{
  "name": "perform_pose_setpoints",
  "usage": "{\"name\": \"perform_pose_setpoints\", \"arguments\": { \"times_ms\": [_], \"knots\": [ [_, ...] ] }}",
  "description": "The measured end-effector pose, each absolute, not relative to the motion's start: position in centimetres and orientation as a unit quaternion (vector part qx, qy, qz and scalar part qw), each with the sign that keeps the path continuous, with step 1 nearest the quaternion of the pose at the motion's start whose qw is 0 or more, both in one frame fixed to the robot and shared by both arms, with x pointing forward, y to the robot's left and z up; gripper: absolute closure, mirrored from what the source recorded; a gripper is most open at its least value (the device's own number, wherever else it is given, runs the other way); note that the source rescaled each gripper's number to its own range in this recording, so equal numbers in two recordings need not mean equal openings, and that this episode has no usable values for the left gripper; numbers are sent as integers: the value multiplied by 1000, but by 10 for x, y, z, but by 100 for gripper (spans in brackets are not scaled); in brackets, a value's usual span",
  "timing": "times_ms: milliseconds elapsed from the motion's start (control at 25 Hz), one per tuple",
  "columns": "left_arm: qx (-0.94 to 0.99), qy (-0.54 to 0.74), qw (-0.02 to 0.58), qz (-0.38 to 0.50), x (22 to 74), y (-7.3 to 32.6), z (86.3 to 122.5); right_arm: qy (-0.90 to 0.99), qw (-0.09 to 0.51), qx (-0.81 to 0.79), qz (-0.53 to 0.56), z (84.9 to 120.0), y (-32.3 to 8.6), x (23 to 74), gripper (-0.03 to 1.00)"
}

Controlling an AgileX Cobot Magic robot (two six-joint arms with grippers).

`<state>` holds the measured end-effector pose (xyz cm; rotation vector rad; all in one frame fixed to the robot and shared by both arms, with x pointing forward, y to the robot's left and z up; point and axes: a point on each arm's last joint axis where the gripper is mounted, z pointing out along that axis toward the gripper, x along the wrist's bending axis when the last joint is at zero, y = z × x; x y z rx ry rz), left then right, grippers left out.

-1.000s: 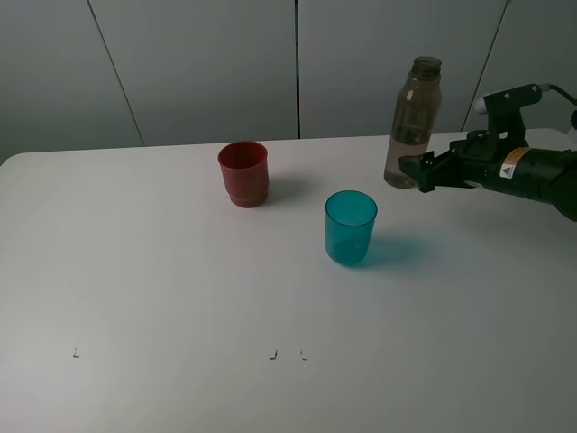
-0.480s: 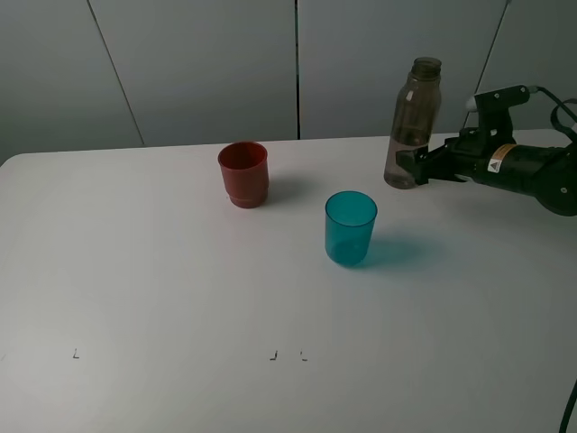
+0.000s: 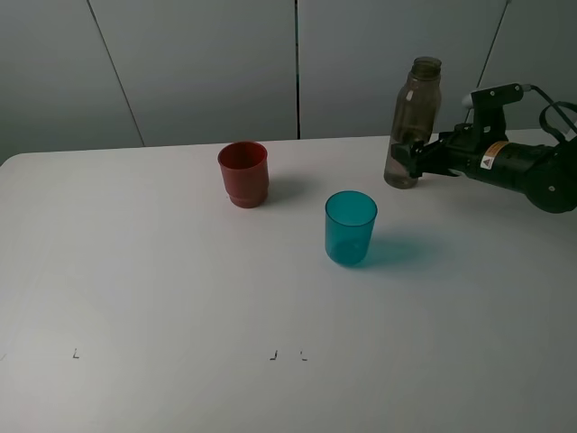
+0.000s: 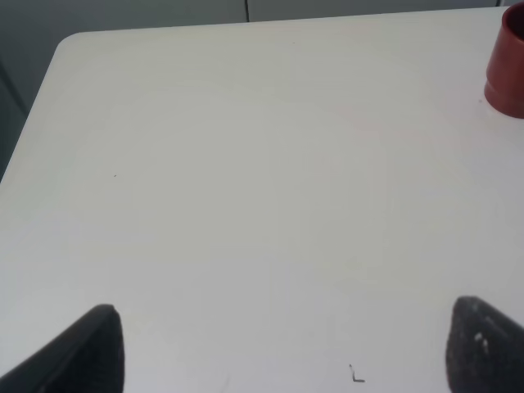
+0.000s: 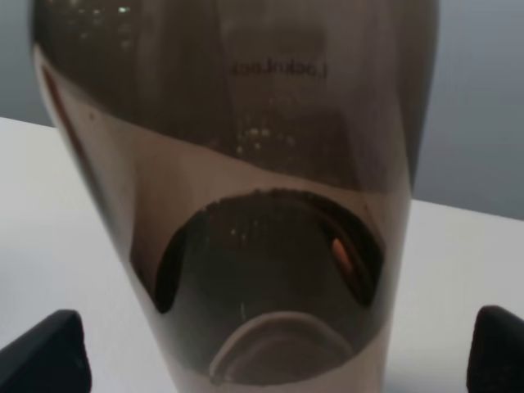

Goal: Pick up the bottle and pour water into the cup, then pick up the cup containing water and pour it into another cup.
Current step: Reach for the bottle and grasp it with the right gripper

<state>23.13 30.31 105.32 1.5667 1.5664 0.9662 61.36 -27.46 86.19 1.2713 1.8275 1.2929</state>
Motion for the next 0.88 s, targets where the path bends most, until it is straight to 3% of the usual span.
{"name": "perform_pose_setpoints", "arguments": {
  "times_ms": [880],
  "knots": [
    [604,608,356,373,231,303,1053,655,283,469,520,857,-269,633,-3]
  ]
}}
